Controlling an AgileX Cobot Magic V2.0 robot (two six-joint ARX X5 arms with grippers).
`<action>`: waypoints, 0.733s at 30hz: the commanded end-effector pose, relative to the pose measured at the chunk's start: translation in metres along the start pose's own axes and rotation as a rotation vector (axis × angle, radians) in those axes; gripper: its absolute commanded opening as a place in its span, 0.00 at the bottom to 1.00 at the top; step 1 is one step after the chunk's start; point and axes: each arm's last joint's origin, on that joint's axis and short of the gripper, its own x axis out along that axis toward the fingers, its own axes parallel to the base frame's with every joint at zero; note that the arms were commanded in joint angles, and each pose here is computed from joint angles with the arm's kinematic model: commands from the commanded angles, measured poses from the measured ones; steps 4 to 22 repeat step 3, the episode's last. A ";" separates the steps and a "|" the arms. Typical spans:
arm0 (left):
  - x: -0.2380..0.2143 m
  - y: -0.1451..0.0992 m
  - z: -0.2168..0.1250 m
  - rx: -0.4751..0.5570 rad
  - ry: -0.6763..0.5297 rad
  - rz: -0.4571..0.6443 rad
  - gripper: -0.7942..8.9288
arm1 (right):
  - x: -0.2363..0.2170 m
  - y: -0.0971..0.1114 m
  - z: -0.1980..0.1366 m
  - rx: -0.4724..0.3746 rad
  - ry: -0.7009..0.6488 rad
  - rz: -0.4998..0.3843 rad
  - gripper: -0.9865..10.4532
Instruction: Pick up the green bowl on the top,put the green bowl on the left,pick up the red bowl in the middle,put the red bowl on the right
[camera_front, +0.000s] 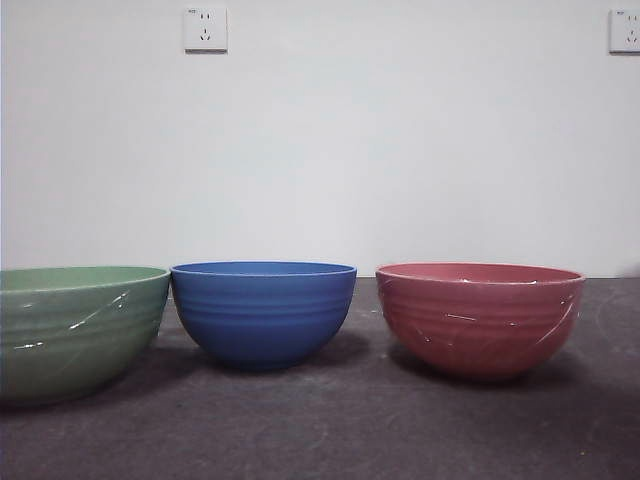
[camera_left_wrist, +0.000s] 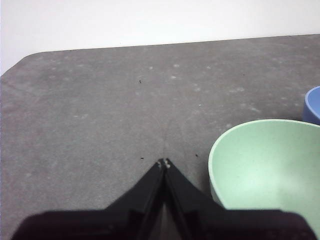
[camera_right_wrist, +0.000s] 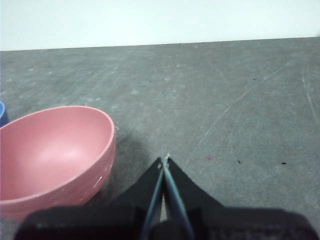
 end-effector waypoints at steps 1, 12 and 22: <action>0.001 0.000 -0.005 -0.007 0.013 0.003 0.08 | 0.001 -0.001 -0.004 0.010 0.008 -0.006 0.09; 0.001 0.000 -0.005 -0.007 0.013 0.004 0.08 | 0.001 -0.001 -0.004 0.010 0.008 -0.006 0.09; 0.001 0.000 -0.005 -0.007 0.013 0.004 0.08 | 0.001 -0.001 -0.004 0.010 0.008 -0.006 0.09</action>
